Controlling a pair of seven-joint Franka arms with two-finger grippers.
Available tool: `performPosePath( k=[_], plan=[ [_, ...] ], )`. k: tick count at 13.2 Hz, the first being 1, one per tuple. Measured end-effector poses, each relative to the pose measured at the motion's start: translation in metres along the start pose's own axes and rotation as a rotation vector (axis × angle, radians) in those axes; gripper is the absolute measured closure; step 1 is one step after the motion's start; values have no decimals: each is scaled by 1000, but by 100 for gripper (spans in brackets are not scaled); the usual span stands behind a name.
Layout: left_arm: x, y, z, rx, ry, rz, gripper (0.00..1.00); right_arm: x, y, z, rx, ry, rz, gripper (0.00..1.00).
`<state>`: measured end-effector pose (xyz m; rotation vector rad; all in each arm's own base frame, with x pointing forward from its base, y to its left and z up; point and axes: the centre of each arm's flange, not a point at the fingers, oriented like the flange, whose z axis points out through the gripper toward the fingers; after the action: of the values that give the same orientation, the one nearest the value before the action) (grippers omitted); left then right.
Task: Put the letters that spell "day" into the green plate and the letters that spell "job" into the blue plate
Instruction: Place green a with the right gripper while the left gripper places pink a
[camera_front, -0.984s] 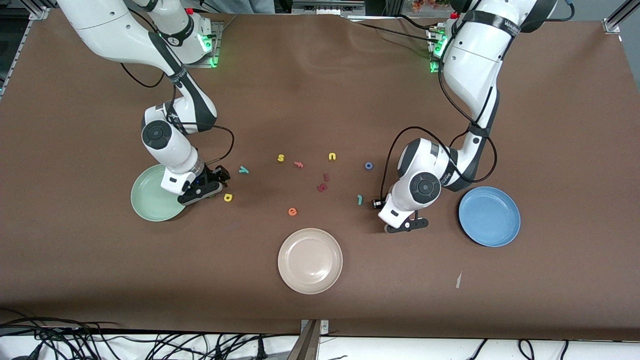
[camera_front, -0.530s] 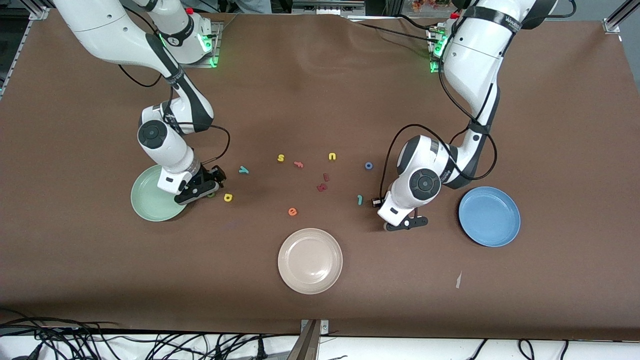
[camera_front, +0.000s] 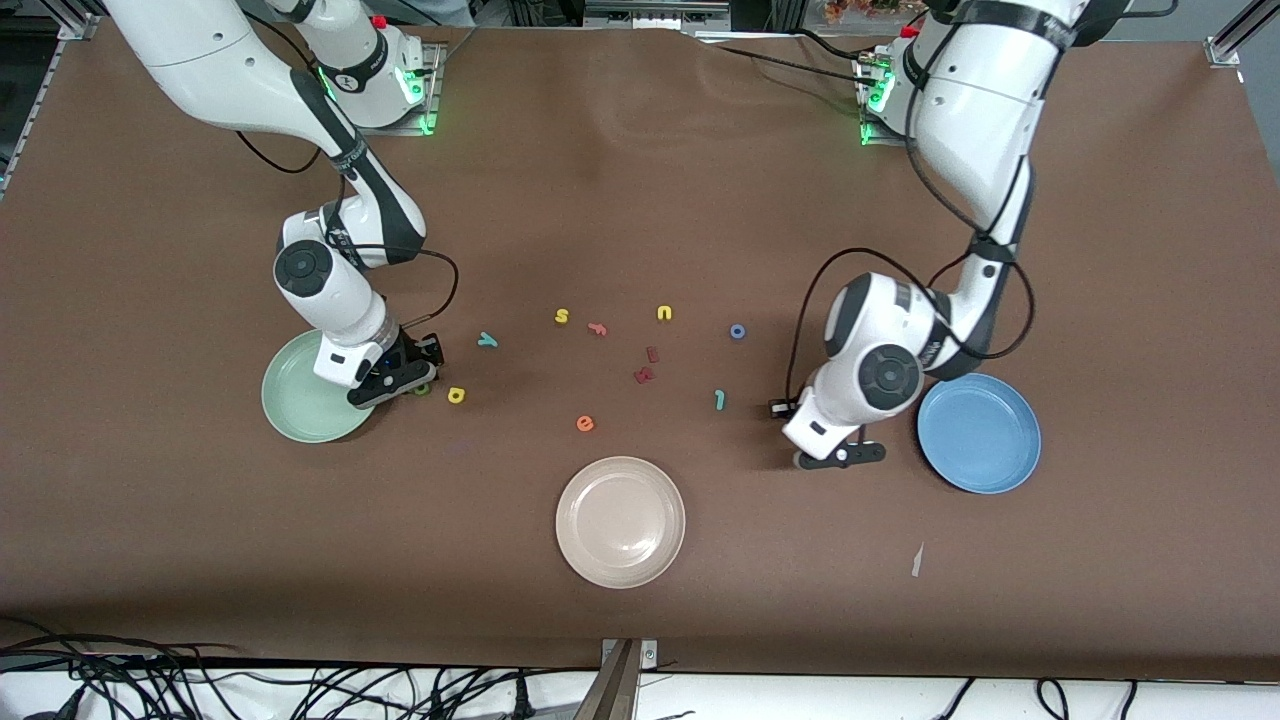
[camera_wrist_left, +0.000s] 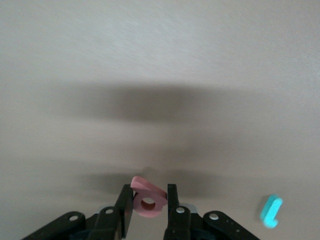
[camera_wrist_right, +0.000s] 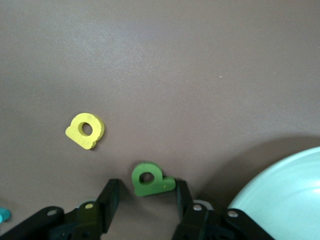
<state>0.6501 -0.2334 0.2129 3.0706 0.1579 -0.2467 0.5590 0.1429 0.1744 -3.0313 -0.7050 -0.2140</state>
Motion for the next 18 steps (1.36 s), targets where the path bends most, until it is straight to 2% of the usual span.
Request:
performPosePath(
  k=[3, 5, 10, 13, 18],
  plan=[
    [11, -47, -38, 84, 1, 113, 68, 0, 1, -1, -1, 2, -1, 52],
    [19, -80, -49, 93, -6, 186, 68, 1, 1, -2, -2, 5, -2, 64],
    [35, -175, -43, 73, -40, 303, 68, 1, 1, -2, -2, 6, -2, 64],
    [23, -189, -29, 87, 7, 321, 68, 6, 2, -10, -7, 16, -2, 64],
    [7, -198, -20, 106, 50, 344, 68, 18, 17, -65, -39, -3, -8, 64]
  ],
)
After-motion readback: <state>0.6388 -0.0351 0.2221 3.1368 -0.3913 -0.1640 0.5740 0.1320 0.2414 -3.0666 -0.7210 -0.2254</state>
